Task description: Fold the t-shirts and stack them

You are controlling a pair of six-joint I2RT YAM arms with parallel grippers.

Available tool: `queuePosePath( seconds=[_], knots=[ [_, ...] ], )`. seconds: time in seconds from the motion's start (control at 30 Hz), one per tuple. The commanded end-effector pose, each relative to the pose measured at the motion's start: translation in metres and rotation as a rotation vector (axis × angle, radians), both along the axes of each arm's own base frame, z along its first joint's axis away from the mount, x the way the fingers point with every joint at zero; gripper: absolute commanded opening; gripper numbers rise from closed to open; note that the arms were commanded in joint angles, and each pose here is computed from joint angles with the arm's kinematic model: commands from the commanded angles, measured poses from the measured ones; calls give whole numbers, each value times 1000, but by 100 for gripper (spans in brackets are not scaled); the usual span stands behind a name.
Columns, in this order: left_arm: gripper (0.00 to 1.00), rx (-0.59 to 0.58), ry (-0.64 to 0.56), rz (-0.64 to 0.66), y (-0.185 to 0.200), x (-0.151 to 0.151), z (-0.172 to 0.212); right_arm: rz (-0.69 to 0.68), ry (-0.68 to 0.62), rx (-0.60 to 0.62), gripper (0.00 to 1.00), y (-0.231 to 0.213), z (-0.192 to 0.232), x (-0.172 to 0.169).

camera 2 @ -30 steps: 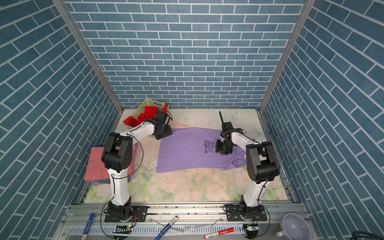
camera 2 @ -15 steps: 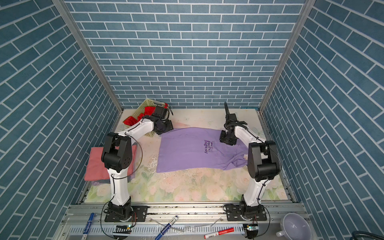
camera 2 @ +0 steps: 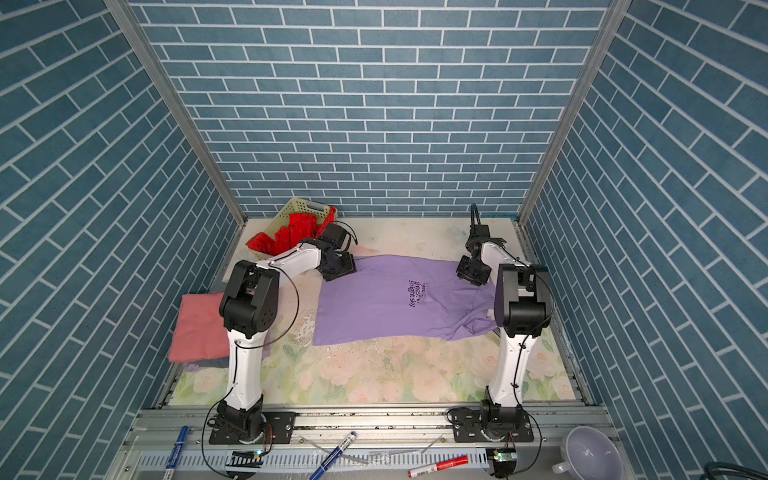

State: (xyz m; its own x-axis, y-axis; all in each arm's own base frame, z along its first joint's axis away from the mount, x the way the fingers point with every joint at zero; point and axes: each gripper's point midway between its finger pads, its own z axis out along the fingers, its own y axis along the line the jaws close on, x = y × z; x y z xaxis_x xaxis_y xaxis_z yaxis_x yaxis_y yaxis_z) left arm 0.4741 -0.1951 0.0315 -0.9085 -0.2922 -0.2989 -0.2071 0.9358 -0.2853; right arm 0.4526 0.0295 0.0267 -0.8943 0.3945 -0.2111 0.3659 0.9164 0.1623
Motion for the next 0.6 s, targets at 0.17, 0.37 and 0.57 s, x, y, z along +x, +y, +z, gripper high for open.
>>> queuePosePath(
  seconds=[0.17,0.37,0.57],
  knots=[
    [68,-4,80,48,5,15,-49,-82,-16,29,40,-27,-33,58],
    [68,-48,11,64,-2,75,-54,-158,-92,123,40,-36,-43,118],
    [68,-129,-100,53,-26,136,-34,-134,-254,271,40,-24,-38,174]
  ],
)
